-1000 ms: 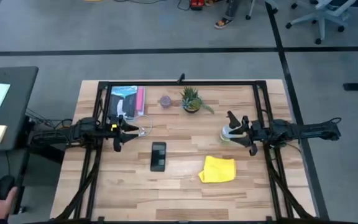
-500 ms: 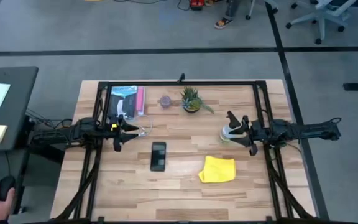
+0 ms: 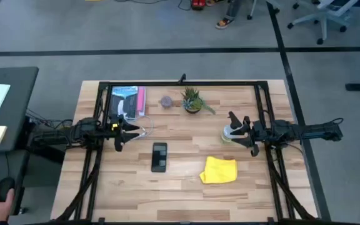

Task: Apply microfiber cloth
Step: Return to Home Position

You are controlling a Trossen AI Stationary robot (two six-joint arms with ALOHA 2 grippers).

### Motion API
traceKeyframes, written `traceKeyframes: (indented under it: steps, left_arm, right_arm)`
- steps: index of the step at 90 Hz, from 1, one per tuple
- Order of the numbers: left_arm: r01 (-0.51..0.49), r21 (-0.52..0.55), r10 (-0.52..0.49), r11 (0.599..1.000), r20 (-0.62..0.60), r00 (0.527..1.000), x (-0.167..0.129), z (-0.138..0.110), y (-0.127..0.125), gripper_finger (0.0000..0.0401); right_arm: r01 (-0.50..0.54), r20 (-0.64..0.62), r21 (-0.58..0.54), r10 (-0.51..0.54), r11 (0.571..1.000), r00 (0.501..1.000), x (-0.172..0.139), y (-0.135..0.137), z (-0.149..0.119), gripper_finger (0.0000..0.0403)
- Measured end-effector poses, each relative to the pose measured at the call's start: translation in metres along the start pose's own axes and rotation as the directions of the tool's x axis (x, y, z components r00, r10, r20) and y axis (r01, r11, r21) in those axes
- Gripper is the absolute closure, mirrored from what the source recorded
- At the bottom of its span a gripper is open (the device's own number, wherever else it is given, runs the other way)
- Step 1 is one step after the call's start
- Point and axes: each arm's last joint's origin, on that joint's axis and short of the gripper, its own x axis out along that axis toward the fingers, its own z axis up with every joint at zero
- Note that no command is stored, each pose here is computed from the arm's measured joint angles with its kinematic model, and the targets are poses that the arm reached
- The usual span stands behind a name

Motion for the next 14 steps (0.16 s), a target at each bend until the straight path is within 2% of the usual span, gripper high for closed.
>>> traceKeyframes:
  steps: [14]
  left_arm:
    - [0.000,0.000,0.000,1.000,0.000,1.000,0.0000,0.0000,0.0000,0.0232]
  right_arm:
    - [0.000,-0.001,0.000,0.000,1.000,1.000,0.0000,0.0000,-0.0001,0.0271]
